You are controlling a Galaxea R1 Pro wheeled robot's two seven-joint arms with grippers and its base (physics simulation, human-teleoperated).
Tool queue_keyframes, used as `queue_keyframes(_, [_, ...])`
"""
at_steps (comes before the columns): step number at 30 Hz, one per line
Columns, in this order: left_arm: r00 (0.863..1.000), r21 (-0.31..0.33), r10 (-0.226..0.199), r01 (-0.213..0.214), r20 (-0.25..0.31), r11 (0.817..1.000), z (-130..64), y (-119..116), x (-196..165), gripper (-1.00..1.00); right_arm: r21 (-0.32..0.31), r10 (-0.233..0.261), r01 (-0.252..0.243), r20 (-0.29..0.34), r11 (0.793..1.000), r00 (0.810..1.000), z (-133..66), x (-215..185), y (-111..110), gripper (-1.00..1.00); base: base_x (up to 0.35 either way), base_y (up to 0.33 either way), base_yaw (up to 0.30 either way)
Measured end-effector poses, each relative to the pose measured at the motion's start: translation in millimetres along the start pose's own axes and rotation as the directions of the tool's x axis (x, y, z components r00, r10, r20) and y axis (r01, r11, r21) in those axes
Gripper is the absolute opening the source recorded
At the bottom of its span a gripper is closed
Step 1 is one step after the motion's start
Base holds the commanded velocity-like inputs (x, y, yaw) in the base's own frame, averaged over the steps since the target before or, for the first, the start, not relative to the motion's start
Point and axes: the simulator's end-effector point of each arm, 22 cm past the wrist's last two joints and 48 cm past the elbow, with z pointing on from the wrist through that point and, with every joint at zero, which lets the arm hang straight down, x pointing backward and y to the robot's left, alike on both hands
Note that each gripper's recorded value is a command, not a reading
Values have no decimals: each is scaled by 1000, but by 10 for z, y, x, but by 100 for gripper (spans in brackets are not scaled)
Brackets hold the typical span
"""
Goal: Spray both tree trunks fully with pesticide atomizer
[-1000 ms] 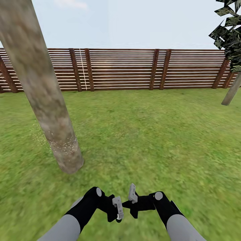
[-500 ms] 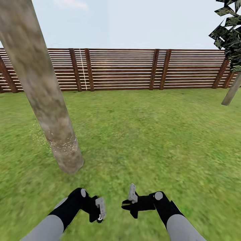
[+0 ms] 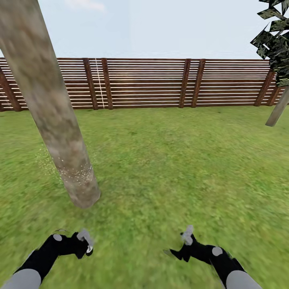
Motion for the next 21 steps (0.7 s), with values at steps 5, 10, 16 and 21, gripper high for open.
queue_keyframes(5, [959,-310,-234,273,157,911,61,335,663,-100,561,254,-182,-53,807,966,-655,1239,-710,100,0,0,0])
queue_keyframes(10, [904,-462,-340,425,259,778,42,219,1146,-100,744,319,-236,32,625,947,-1042,1678,-563,100,0,0,0])
queue_keyframes(16, [874,-480,-402,486,274,730,-8,87,1451,-100,765,333,-252,52,592,941,-1123,1815,-374,100,0,0,0])
queue_keyframes(21, [873,-484,-403,488,274,727,-17,100,1464,-100,763,331,-252,52,595,942,-1109,1804,-360,100,0,0,0])
